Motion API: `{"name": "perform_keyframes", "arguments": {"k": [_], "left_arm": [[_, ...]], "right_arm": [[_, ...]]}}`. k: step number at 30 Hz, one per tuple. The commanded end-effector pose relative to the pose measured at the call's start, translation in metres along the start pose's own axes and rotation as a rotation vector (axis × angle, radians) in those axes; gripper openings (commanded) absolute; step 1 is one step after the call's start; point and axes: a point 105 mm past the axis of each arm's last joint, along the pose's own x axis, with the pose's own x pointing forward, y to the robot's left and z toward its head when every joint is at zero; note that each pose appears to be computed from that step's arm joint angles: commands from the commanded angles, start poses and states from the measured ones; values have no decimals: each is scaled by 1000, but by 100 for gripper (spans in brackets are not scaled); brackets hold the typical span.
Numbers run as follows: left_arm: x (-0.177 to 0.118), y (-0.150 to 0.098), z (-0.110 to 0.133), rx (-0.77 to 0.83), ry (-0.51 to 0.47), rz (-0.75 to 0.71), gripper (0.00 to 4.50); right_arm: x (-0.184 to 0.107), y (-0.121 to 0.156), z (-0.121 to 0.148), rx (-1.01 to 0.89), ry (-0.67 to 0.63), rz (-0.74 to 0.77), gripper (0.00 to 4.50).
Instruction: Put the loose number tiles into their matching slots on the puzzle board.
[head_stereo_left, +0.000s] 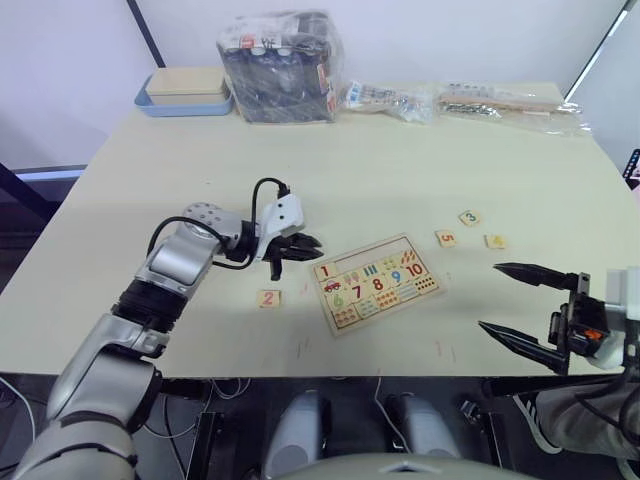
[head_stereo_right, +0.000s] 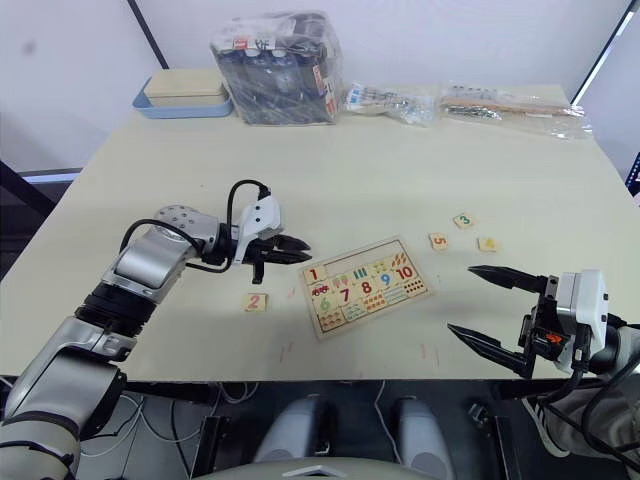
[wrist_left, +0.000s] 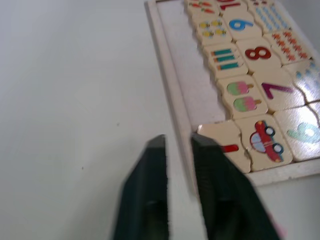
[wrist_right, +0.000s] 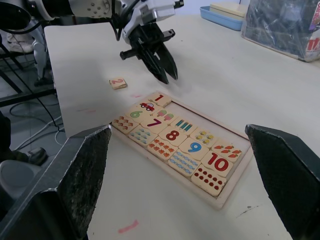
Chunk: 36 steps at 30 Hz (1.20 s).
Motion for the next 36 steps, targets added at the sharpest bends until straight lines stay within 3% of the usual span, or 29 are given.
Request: {"name": "perform_keyframes", "arguments": {"k": [1,36], "left_arm": [[-7,4,16,64,-24,12,8],[3,-7,-9,78,83,-24,8]], "right_arm": [[-1,0,6,-26,-19,-4,450],[-1,3,6,-21,-19,-13,450]]}}
